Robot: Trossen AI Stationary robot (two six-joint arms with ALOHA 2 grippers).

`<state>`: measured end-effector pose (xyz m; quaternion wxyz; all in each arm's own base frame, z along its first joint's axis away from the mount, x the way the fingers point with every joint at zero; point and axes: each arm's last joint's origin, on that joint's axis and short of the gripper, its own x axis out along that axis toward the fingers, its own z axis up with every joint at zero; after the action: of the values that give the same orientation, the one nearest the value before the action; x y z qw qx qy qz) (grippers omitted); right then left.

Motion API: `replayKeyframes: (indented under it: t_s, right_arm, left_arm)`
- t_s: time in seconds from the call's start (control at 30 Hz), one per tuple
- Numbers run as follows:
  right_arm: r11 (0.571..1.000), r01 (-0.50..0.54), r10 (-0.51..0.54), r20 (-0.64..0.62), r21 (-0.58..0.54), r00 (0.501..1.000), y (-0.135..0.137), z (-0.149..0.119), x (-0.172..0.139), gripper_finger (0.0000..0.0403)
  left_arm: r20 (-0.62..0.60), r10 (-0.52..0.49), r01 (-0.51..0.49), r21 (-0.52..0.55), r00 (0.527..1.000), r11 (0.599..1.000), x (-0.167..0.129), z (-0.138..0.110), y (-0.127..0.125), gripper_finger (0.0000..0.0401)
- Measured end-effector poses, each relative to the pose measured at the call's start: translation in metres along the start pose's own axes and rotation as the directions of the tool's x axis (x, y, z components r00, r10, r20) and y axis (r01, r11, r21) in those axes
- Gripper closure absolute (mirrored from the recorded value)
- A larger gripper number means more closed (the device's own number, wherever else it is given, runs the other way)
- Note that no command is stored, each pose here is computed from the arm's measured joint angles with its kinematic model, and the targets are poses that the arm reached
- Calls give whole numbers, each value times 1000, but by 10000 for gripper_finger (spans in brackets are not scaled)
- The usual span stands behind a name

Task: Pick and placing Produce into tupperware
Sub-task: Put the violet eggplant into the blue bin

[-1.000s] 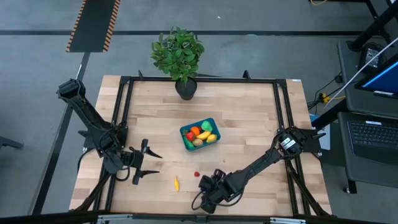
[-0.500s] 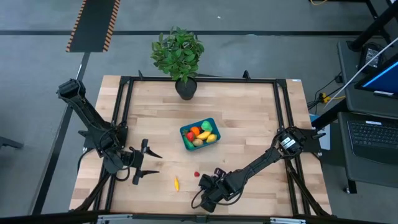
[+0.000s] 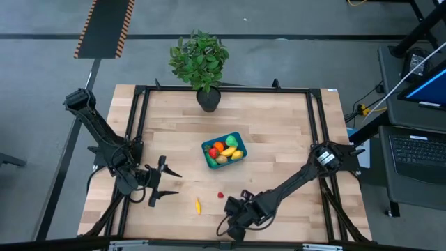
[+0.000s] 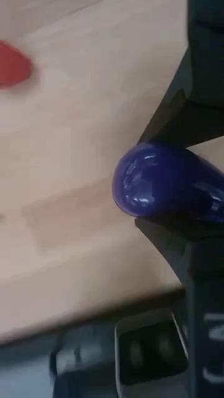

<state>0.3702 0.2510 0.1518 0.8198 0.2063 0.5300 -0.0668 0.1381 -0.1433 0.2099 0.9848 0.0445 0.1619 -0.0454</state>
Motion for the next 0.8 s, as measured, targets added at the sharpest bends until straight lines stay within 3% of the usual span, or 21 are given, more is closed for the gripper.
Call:
replayKeyframes:
  t_s: [0.3, 0.5, 0.8]
  right_arm:
    - [999, 10, -9, 35, -31, 999, -4, 13, -38, 248]
    - [996, 70, -68, 41, -46, 997, -17, 21, -68, 248]
    - [997, 74, -71, 66, -38, 995, -36, 38, -117, 248]
  left_arm:
    - [0, 0, 0, 0, 1000, 1000, 0, 0, 0, 130]
    - [-1, 3, -3, 6, 1000, 1000, 0, 0, 0, 130]
    - [0, 13, -13, 8, 1000, 1000, 0, 0, 1, 130]
